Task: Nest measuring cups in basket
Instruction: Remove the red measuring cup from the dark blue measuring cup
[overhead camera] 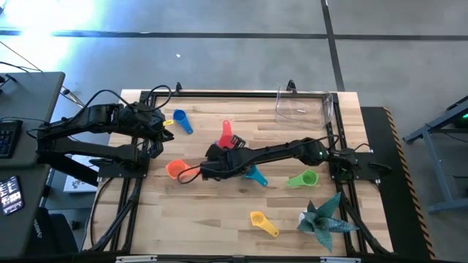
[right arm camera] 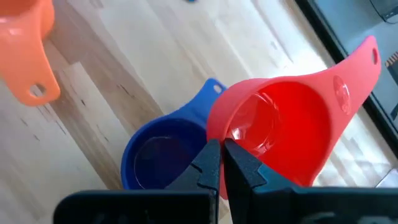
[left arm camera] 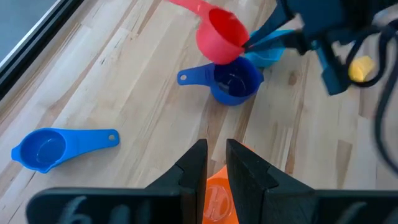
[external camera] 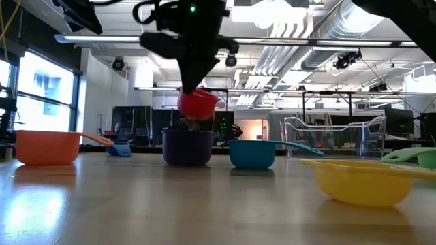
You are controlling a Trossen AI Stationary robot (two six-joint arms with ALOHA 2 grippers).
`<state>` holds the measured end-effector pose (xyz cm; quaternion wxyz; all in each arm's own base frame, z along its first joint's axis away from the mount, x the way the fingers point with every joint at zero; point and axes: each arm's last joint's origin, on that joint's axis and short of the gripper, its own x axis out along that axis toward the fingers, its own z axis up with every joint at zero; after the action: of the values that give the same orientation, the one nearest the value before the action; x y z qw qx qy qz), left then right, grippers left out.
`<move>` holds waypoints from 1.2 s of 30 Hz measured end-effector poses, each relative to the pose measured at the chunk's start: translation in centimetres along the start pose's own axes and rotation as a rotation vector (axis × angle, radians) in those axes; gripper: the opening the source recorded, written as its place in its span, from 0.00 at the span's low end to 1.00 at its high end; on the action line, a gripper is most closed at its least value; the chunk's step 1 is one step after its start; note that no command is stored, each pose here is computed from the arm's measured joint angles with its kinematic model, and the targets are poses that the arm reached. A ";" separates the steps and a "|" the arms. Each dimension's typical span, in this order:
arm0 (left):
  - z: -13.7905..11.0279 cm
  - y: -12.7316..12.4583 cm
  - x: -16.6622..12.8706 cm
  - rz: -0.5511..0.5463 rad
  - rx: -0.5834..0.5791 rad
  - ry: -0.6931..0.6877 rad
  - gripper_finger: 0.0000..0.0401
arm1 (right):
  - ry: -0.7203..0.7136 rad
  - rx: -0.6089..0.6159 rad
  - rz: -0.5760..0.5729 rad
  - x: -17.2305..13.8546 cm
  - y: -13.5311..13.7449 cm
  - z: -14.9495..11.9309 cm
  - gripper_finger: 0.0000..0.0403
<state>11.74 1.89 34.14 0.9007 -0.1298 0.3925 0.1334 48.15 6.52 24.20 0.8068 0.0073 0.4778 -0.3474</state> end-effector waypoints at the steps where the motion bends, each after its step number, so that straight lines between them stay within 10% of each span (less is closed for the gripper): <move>1: 0.0 0.0 0.0 0.000 -0.008 0.000 0.12 | -0.002 0.002 0.001 -0.3 -0.4 0.2 0.00; 25: 0.0 0.0 0.0 0.003 -0.435 -0.002 0.12 | 0.186 -0.271 0.268 6.8 -13.7 5.3 0.00; 36: 0.0 0.0 0.0 0.004 -0.522 -0.002 0.12 | 0.257 -0.294 0.274 11.3 -14.7 3.5 0.00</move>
<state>11.73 1.90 34.14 0.8369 -0.3571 0.3439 0.2319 45.94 -12.06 22.09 0.7714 -0.0016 0.6166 -0.1576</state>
